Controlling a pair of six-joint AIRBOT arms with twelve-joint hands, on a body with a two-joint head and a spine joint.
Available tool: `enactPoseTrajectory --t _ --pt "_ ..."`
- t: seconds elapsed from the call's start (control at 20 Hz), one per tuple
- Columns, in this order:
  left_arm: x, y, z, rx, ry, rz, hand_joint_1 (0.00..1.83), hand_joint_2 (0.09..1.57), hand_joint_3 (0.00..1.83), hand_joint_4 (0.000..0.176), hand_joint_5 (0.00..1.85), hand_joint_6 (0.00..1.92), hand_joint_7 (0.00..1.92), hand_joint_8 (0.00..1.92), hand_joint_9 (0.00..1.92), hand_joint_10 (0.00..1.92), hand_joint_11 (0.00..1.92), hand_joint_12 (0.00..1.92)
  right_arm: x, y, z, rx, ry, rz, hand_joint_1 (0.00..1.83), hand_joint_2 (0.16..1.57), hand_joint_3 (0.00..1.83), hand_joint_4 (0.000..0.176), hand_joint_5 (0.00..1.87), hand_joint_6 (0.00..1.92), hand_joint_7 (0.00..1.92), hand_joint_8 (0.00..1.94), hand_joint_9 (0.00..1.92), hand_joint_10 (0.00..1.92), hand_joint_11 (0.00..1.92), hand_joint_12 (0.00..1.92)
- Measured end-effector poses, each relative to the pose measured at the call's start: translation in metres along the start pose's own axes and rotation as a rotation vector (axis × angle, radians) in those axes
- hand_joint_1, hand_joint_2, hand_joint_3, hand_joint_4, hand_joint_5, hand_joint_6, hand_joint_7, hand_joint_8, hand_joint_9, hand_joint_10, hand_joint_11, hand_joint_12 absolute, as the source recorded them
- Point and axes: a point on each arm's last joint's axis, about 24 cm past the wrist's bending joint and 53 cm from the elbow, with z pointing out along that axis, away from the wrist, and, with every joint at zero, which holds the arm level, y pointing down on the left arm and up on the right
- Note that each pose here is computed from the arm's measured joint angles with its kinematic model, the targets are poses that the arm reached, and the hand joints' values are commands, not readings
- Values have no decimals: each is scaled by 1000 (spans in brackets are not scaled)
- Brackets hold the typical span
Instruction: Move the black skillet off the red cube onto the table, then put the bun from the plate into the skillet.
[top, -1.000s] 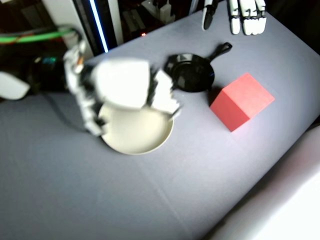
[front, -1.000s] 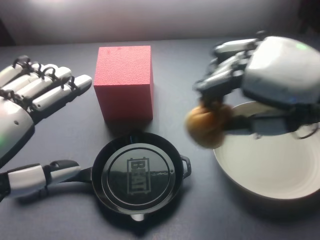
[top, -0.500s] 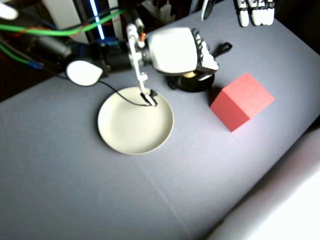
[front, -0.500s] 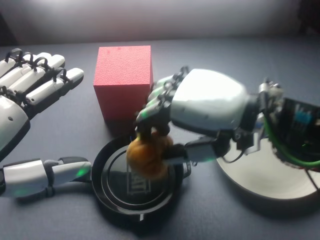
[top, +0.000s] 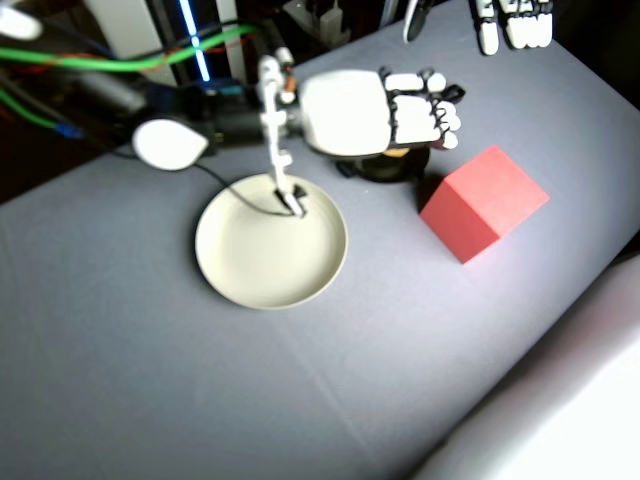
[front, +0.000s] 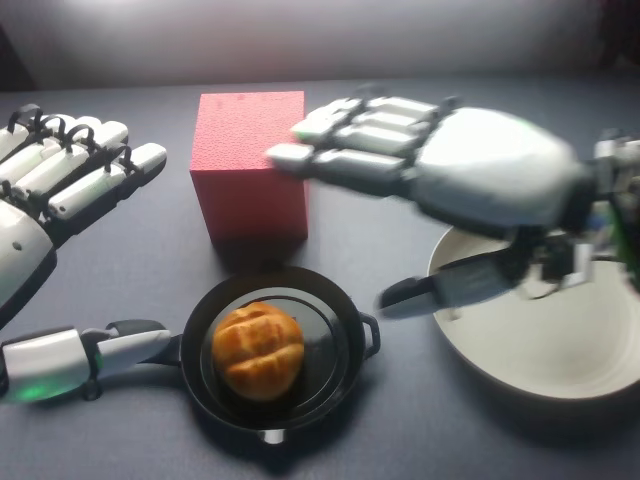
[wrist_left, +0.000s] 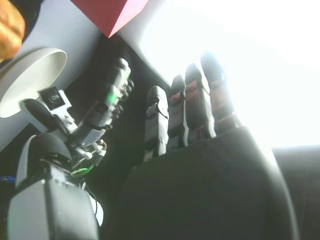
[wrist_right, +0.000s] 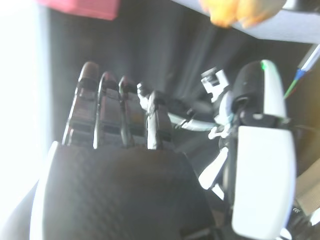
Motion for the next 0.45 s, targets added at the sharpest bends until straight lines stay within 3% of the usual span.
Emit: enactPoseTrajectory --t 0.05,0.1,0.15,0.2,0.25,0.3,0.35,0.4,0.45 --pt "-1 1 -1 -4 -1 3 339 1032 0 67 130 4 72 0 83 0 0 377 -11 -8 -15 24 -31 13 997 905 1 84 0 0 39 11 21 6 0 3" --pt "-3 2 -2 -8 -6 5 344 1035 1 82 149 8 91 5 90 2 0 395 -20 -14 -27 41 -58 22 901 898 0 75 0 0 43 11 31 9 39 18" --pt "-5 3 -2 -8 -16 5 337 1042 2 76 174 11 117 7 118 8 0 480 -31 -18 -40 53 -97 41 873 875 0 126 0 0 34 5 7 1 7 3" --pt "-7 3 -3 -9 -24 6 339 1043 1 78 184 10 125 5 134 10 0 537 -41 -19 -53 57 -138 55 841 859 0 149 0 0 32 3 1 0 1 0" --pt "-9 3 -3 -9 -30 6 326 1040 0 92 179 5 121 2 153 11 0 565 -53 -19 -70 58 -192 71 813 849 0 139 0 0 56 12 27 10 8 3" --pt "-12 3 -3 -6 -43 6 287 1110 14 129 108 0 119 0 172 7 0 582 -67 -17 -91 49 -267 90 761 923 4 119 65 5 173 7 154 15 66 31" --pt "-13 2 -3 -4 -48 6 287 1110 14 129 108 0 119 0 172 7 0 582 -69 -16 -95 46 -281 94 761 923 4 119 65 5 173 7 154 15 66 31" --pt "-16 1 -3 2 -60 6 305 1114 4 103 157 3 230 5 274 14 0 788 -75 -13 -107 43 -318 96 748 991 8 95 81 2 182 2 173 8 90 43" --pt "-21 -2 -3 12 -82 4 302 1188 17 0 114 6 296 10 325 16 0 926 -81 -7 -121 40 -355 80 517 1129 18 79 108 1 231 2 232 7 162 72"
